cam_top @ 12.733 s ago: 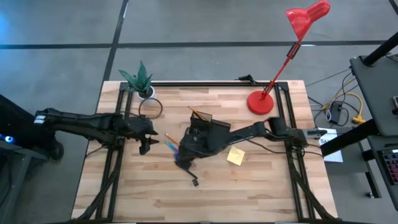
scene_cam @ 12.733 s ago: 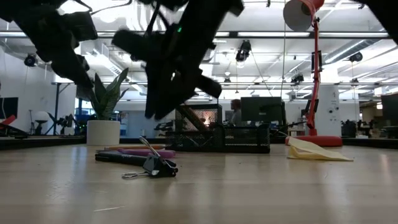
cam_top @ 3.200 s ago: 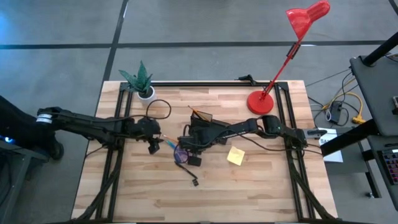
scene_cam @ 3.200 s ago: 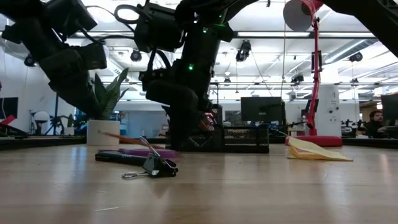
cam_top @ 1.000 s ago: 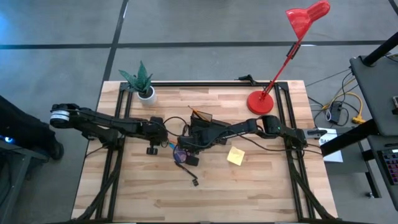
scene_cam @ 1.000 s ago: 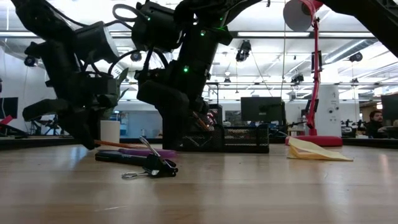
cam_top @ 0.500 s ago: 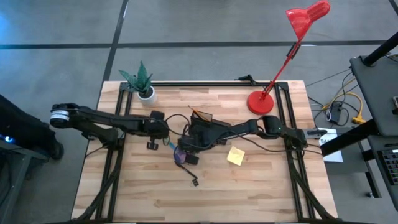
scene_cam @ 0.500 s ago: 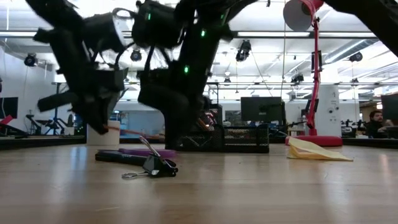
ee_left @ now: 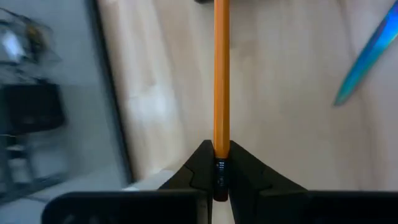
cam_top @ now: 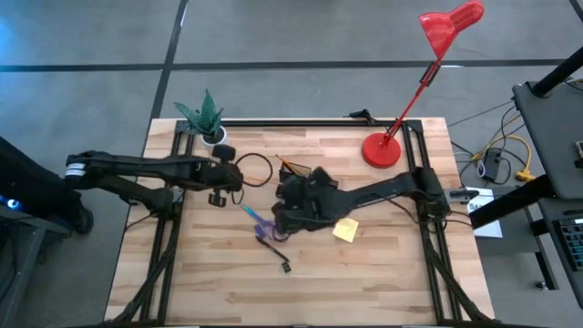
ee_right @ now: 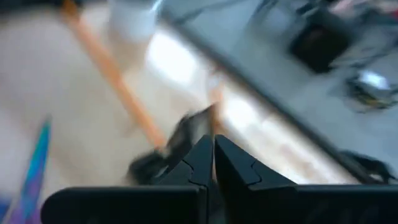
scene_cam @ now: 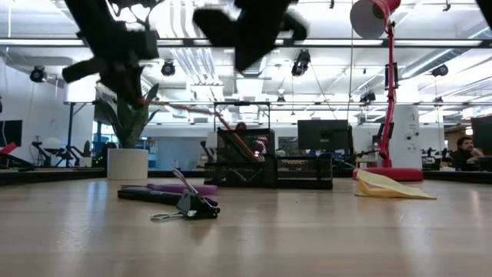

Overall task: Pick and place office supplies into organizer
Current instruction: Put the orange pencil into the desk organizer

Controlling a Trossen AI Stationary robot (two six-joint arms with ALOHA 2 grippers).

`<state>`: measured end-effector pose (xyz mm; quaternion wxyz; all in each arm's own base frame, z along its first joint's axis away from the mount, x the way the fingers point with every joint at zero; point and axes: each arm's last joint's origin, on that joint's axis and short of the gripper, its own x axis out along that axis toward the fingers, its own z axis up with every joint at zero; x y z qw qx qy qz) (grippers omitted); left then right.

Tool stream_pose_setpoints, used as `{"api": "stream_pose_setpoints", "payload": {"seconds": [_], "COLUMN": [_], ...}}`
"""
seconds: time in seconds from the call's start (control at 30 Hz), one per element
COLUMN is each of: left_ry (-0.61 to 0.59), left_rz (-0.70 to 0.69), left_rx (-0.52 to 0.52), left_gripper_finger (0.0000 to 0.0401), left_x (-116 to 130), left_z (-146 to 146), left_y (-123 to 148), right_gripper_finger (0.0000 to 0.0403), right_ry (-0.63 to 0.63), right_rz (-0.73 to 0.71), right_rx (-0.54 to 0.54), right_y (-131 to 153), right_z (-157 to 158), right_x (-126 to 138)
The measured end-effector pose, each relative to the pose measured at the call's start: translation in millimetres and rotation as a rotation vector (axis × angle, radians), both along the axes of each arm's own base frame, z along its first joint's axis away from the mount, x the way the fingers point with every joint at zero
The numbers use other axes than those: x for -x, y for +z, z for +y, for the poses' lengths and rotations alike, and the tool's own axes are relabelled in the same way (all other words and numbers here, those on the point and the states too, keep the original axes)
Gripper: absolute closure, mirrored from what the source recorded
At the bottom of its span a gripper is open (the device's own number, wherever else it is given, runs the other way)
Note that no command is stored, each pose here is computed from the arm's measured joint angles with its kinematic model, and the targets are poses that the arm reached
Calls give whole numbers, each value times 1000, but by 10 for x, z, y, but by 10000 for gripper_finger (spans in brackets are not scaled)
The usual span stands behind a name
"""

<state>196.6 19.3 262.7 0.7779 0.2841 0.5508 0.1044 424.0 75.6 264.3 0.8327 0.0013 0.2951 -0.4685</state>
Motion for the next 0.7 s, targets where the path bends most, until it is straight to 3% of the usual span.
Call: {"api": "stream_pose_setpoints", "payload": {"seconds": [0.1, 0.37, 0.7], "left_ry": [-27, -117, -356], "left_rz": [35, 153, 399], "left_rx": [-86, -392, -671], "left_gripper_finger": [393, 393, 389], "left_x": [17, -162, -702], "left_z": [-1, 48, 84], "left_y": [147, 445, 300], "right_gripper_finger": [394, 394, 394], "right_ry": [-96, -233, -210], "right_rz": [-162, -554, -584], "right_rx": [78, 85, 77], "right_y": [224, 746, 1040], "right_z": [87, 128, 124], "right_x": [172, 526, 754]}}
